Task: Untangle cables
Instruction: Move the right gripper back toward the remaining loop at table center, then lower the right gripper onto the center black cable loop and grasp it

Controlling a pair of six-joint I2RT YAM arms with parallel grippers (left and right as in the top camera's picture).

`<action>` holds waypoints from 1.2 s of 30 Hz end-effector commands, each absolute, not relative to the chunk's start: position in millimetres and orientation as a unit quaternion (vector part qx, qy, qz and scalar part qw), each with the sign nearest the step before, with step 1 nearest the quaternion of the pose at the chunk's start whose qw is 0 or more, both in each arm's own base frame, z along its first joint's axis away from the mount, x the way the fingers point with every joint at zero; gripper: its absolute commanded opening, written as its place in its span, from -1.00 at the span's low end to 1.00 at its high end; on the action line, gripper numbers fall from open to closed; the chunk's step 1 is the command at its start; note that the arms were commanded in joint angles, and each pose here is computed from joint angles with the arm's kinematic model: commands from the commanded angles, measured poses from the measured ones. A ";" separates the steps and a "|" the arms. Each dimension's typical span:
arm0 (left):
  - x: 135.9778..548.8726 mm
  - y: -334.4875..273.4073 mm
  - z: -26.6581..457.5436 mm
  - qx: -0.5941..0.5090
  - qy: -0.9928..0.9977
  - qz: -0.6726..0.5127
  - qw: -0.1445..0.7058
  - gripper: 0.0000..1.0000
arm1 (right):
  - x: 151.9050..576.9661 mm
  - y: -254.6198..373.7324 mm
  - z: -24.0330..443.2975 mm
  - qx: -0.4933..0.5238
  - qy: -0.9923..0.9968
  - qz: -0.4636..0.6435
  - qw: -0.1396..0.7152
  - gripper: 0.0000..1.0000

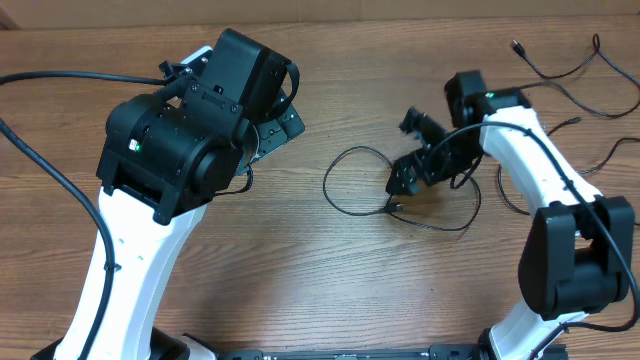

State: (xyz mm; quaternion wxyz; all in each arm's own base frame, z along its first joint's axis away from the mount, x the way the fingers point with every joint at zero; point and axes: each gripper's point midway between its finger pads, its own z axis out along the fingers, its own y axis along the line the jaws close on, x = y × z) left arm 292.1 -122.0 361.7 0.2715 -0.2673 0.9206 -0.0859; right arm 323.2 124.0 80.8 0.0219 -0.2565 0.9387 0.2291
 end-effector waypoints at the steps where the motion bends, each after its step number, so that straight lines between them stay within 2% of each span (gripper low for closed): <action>1: 292.5 -118.2 364.0 -0.261 0.921 -0.077 0.280 0.99 | 313.4 123.7 68.0 -0.259 0.939 0.227 0.009 1.00; 4: 292.5 -118.2 364.0 -0.261 0.921 -0.077 0.280 1.00 | 306.5 123.6 56.7 -0.243 0.942 0.230 -0.001 0.79; 22: 292.5 -118.2 364.0 -0.261 0.921 -0.077 0.280 0.99 | 284.3 145.7 33.7 -0.265 0.929 0.257 -0.010 0.80; 36: 292.5 -118.2 364.0 -0.261 0.921 -0.077 0.280 0.99 | 263.7 178.7 25.5 -0.336 0.913 0.231 -0.022 0.59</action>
